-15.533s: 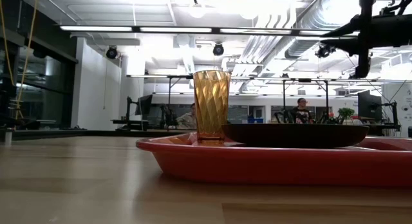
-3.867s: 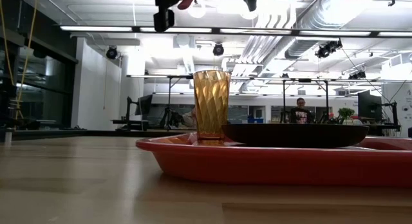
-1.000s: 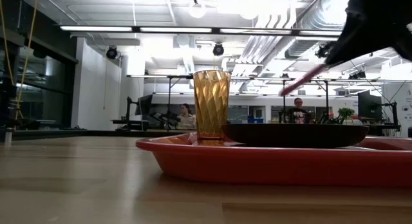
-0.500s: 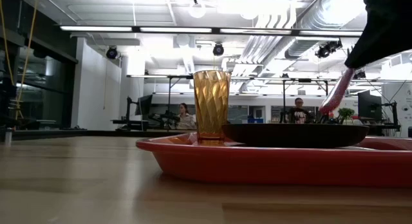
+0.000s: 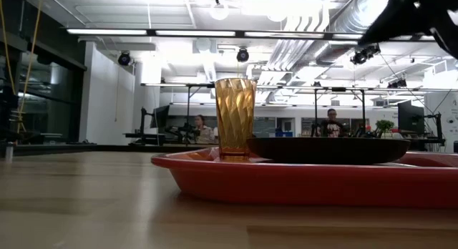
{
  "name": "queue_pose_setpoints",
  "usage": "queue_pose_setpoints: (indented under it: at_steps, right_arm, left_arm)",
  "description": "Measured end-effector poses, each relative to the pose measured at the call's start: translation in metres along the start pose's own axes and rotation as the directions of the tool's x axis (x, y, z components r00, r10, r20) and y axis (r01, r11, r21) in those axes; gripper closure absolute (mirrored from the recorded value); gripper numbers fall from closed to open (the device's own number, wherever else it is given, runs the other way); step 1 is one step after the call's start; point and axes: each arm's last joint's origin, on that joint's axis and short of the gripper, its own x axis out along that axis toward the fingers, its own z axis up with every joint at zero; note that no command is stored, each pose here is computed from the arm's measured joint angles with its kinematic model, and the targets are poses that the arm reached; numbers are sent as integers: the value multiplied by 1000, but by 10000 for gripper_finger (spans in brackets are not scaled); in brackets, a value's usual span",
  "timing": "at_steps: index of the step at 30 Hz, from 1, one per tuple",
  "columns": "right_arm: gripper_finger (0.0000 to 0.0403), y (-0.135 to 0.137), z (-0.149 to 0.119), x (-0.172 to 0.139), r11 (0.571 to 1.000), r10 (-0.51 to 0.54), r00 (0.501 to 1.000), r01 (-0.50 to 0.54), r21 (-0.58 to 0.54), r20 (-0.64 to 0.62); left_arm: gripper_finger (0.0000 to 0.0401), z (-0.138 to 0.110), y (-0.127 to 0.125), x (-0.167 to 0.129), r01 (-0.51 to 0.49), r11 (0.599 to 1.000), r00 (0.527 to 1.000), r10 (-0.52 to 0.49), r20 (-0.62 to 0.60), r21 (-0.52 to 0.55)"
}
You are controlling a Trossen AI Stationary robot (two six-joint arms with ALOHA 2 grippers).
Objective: Pick and place plate/cup/fork/spoon on tray
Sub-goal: Put the pink fork on the red tray to the bottom of the black plate
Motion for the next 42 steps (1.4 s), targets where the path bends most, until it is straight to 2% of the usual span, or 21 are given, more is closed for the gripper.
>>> queue_pose_setpoints:
  at_steps: [6,9,12,17,20,22,26,32,42]
  right_arm:
    - [403,2,38,-6,992,103,976,-114,52,190]
    - [403,3,54,-7,988,121,957,-141,56,262]
    - [403,4,69,-9,987,128,939,-152,51,320]
    - [403,9,85,-9,990,117,924,-137,29,364]
    - [403,14,91,-8,993,109,918,-120,4,380]
    - [403,18,94,-8,994,106,915,-110,-10,388]
    - [403,26,99,-6,995,98,907,-97,-24,410]
    - [403,32,103,-4,996,85,898,-89,-10,432]
    - [403,34,109,-7,990,93,899,-127,53,429]
  left_arm:
    - [201,-5,-7,2,21,998,999,-23,-39,-61]
    - [201,-8,-10,3,26,996,998,-32,-63,-87]
    - [201,-10,-11,6,18,973,997,-36,-72,-232]
    - [190,-27,-1,21,-53,866,989,-22,-144,-497]
    - [183,-51,8,40,-175,745,971,22,-238,-644]
    - [181,-69,14,54,-234,686,955,29,-295,-689]
    - [180,-85,17,75,-228,622,960,17,-278,-749]
    - [180,-86,13,87,-164,601,982,20,-190,-782]
    - [180,-86,11,88,-171,608,983,47,-180,-776]
